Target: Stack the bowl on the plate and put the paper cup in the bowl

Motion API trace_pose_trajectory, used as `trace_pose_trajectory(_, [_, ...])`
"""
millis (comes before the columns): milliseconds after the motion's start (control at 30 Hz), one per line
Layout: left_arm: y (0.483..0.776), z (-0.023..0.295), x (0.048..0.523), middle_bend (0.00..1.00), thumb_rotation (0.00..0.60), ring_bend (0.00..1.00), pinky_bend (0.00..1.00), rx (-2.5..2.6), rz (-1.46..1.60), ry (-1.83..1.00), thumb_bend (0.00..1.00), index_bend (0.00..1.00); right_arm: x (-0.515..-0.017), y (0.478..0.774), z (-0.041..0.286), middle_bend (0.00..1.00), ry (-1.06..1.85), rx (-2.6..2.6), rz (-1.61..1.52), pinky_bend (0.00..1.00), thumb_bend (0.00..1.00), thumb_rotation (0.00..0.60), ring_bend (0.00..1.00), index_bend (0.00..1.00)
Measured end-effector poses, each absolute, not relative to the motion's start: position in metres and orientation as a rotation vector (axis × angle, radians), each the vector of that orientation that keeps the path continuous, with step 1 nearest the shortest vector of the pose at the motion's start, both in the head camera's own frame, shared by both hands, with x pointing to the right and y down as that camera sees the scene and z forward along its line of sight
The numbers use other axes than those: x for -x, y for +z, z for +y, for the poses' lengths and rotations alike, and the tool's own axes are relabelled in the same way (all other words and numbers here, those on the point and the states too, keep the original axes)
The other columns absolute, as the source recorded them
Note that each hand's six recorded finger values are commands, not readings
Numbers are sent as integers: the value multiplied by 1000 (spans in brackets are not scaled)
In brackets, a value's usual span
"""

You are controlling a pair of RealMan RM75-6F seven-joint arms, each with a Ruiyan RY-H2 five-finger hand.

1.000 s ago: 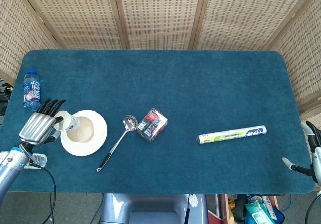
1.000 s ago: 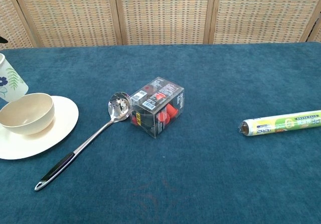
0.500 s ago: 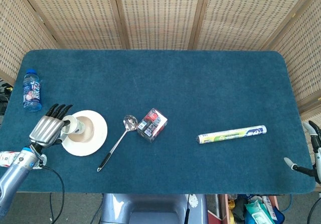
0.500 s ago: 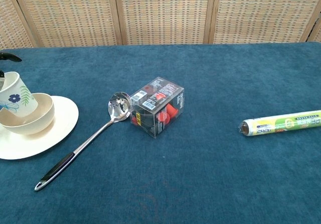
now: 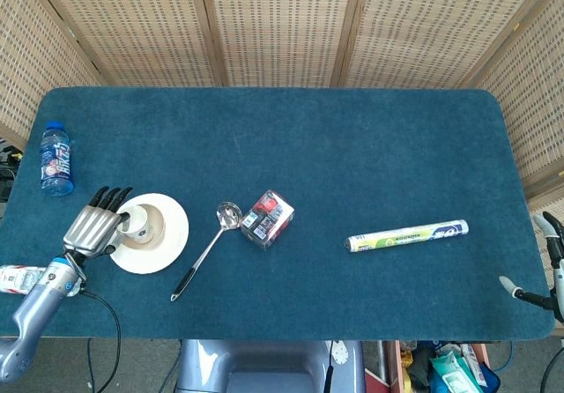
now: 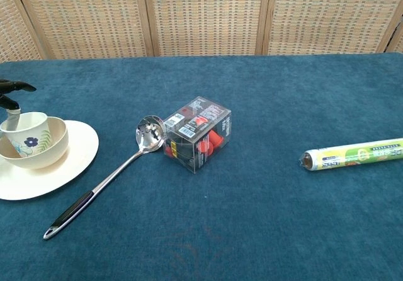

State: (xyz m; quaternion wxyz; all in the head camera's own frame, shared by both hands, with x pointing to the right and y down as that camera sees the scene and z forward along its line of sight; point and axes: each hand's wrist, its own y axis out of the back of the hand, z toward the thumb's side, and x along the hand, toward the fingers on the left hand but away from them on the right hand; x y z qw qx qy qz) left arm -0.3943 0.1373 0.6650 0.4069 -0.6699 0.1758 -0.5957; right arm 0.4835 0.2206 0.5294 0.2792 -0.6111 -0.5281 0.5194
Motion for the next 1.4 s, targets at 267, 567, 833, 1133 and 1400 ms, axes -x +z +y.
trace_pose_trajectory(267, [668,137,387,0,600,0,0,1685,465,-1475,328,312,-484,528,221,0,1390,1638,-1422,0,141,600,0,9])
trace_pose_trajectory(567, [648,130,389,0,600,0,0,1711,572,-1434,198,265,-484,528,221,0,1387,1638,-1424,0,141,600,0,9])
trace_pose_trajectory(833, [585,116,402,0,600,0,0,1737,820,-1307,150,124,-482,528,221,0,1383,1638,-1415,0,141,600,0,9])
trace_pose_trajectory(1133, [538,137,409,0,600,0,0,1663,925,-1203,85,0,-477,530,221,0,1385,1641,-1389,0,141,600,0,9])
trace_pose_trajectory(1400, [550,197,409,0,600,0,0,1586,948,-1279,85,0,-467,533,220,0,1373,1642,-1344,0,141,600,0,9])
